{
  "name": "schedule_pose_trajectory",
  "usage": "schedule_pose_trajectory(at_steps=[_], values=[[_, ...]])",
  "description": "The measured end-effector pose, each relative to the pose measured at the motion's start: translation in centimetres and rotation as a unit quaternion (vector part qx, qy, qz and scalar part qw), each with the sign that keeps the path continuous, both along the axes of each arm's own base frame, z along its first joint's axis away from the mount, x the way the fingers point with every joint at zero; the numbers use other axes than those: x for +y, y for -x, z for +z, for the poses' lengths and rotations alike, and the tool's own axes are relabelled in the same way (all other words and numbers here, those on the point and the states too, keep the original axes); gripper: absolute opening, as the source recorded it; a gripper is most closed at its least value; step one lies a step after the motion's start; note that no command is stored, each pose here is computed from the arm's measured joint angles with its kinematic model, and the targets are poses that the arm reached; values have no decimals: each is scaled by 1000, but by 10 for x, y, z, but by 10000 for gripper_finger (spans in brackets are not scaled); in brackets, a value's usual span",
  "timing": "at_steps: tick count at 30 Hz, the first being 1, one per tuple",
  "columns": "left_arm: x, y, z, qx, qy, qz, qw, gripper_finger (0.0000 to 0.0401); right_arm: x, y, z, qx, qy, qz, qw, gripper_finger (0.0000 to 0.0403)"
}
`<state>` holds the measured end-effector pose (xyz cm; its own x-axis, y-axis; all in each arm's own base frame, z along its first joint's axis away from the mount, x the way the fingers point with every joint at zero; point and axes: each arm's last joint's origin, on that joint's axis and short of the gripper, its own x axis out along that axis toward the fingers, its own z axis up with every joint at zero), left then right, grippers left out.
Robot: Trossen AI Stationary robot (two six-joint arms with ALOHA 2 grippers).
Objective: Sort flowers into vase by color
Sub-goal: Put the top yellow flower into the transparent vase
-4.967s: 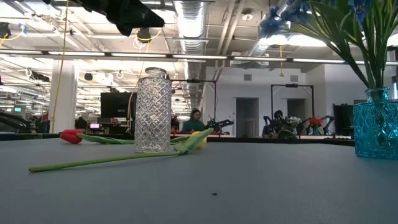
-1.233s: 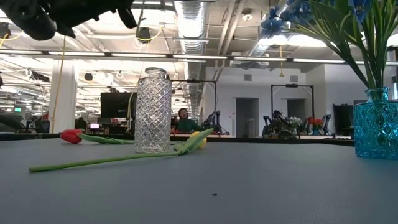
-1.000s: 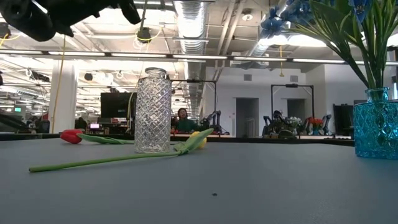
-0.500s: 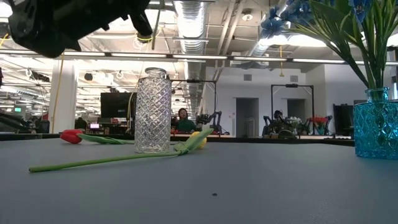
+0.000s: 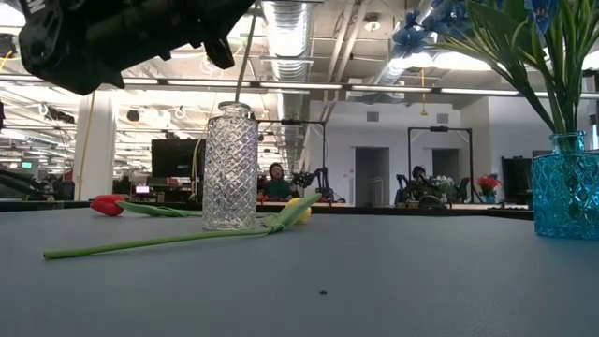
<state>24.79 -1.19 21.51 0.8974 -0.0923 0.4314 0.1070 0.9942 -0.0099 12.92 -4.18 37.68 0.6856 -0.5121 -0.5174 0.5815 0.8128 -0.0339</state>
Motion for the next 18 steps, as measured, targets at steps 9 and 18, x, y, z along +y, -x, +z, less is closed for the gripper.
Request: schedule_pose_trajectory(at_steps=[9, 18], values=[[0, -2, -9, 44, 1, 7, 999, 0, 0, 0, 0, 2, 3, 3, 1000, 116], [2, -5, -18, 94, 7, 28, 995, 0, 0, 0, 0, 3, 3, 3, 1000, 116]])
